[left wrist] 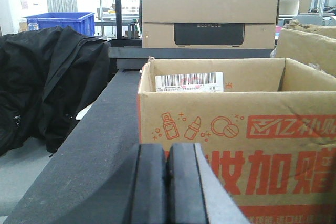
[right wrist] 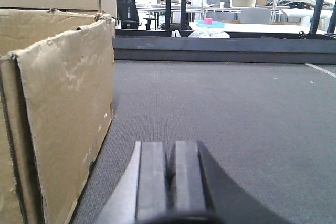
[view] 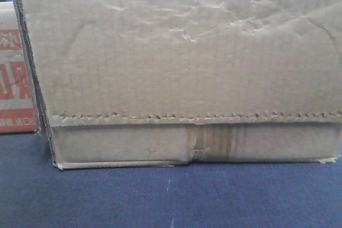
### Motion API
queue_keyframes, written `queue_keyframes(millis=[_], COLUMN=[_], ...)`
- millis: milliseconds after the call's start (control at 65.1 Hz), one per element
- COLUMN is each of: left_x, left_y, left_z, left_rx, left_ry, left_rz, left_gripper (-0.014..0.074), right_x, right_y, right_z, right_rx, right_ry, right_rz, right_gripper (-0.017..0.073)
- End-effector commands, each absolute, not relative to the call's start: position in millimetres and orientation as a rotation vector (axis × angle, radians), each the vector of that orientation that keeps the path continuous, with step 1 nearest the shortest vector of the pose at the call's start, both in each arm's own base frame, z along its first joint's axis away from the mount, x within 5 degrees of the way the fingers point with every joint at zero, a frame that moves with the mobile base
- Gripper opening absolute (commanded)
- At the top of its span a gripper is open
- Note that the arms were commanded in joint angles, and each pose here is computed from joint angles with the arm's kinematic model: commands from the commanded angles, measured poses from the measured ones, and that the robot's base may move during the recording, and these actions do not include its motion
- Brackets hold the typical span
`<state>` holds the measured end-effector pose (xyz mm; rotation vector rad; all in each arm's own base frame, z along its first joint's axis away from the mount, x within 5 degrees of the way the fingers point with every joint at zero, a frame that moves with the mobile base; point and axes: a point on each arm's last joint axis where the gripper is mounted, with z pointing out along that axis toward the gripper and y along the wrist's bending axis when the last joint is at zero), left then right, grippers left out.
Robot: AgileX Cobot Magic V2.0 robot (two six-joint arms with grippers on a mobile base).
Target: Stack two boxes on right shelf middle
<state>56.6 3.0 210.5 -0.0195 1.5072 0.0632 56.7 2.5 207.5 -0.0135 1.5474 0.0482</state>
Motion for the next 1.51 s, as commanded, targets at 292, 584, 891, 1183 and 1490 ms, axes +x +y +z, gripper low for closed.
queue_keyframes(millis=[292, 584, 891, 1183, 1490], left_x=[56.1, 56.1, 54.9, 42.0, 21.2], left_y=[2.7, 2.7, 2.6, 2.0, 1.0], left_z=[213.2, 213.2, 221.7, 271.4, 396.4], left_rx=[-0.011, -0.011, -0.015, -0.014, -0.014], left_ry=[1.484, 1.484, 1.39, 1.188, 1.282], left_rz=[0.066, 0.066, 0.061, 0.063, 0.059], left_gripper=[-0.0111, -0.0111, -0.0111, -0.0111, -0.0077], right_x=[56.4, 56.4, 56.3, 49.1, 22.4], right_y=[2.0, 2.0, 1.9, 0.9, 3.7], right_z=[209.3, 209.3, 210.7, 248.2, 370.0], right_rx=[-0.009, -0.009, -0.008, 0.004, -0.034], right_ry=[1.527, 1.527, 1.511, 1.342, 1.334], right_rz=[0.043, 0.043, 0.042, 0.043, 0.067], right_gripper=[-0.0155, -0.0155, -0.0155, -0.0155, -0.0155])
